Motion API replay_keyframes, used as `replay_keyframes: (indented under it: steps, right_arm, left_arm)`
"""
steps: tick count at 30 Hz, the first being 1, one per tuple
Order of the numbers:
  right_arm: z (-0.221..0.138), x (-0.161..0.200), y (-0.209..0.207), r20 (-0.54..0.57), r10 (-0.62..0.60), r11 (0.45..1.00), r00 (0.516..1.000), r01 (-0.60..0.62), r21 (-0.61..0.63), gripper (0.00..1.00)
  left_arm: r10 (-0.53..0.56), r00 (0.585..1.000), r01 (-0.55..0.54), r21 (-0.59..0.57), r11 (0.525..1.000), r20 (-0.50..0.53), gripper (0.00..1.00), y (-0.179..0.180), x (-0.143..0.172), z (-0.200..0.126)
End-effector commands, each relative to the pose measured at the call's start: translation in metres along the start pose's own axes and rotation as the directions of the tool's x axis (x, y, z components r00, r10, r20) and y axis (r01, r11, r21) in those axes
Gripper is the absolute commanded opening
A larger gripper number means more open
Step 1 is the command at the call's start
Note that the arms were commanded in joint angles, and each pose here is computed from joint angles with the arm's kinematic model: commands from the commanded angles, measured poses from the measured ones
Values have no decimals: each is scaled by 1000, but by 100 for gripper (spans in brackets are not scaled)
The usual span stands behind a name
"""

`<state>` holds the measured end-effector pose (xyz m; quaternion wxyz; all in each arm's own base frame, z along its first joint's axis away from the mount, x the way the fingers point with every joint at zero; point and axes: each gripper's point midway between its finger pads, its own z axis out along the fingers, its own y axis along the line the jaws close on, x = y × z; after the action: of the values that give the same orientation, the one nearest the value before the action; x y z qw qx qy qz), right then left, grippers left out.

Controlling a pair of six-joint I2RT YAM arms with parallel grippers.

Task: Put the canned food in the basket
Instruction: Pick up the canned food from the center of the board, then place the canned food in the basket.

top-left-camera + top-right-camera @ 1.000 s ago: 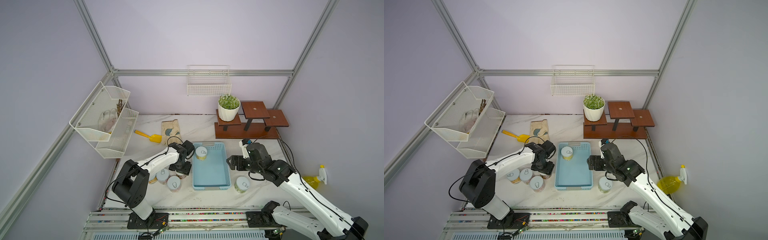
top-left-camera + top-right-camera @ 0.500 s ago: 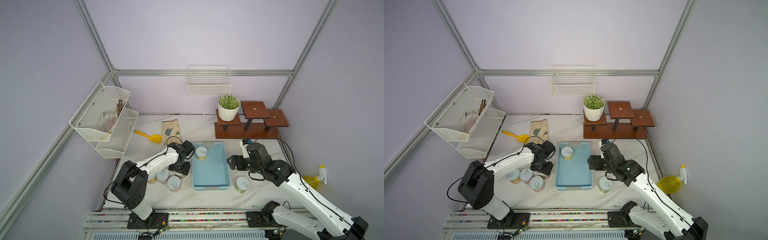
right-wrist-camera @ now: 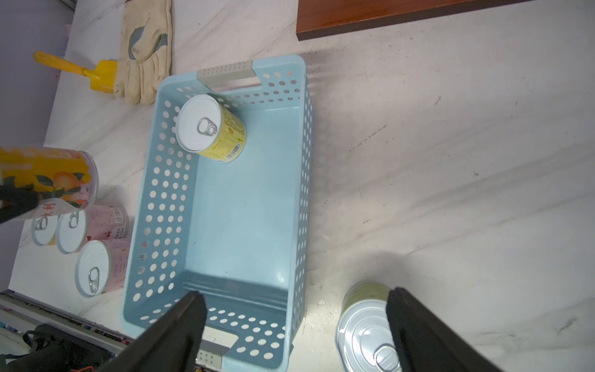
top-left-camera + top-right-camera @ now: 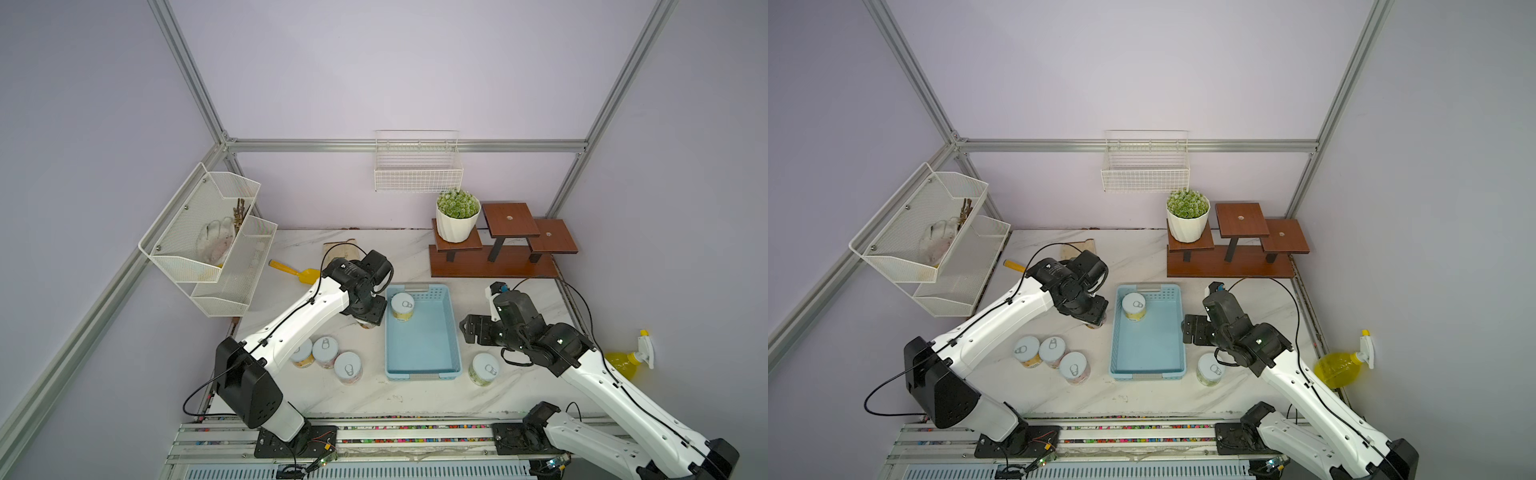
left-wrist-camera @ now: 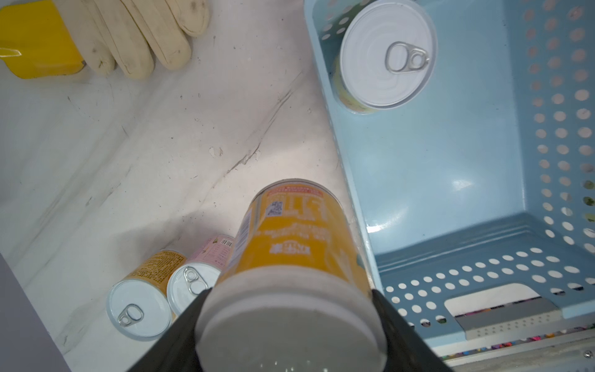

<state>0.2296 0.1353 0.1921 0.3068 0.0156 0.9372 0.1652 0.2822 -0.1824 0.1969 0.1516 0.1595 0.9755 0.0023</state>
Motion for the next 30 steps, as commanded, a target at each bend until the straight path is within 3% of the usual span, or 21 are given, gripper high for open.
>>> replay_keyframes:
  steps: [1, 6, 10, 20, 30]
  right_arm:
    - [0, 17, -12, -60, 13, 999, 998, -10, 41, 95]
    - [-4, 31, -21, -108, 44, 996, 993, -36, 78, 95]
    - [-11, 35, -12, -106, 37, 999, 994, -37, 3, 94]
    - [-34, 27, 11, 59, 58, 972, 997, -43, -232, 91]
    - [-52, 21, 13, 112, 60, 964, 992, -28, -265, 89]
  left_arm:
    - [71, 997, -72, 22, 997, 32, 42, -18, -20, -11]
    - [130, 990, -132, 41, 990, 56, 41, -47, -47, -10]
    - [171, 983, -176, 67, 982, 73, 39, -72, -66, -5]
    - [223, 972, -232, 137, 963, 75, 35, -113, -91, 16]
    - [244, 968, -250, 114, 961, 65, 28, -128, -106, 42]
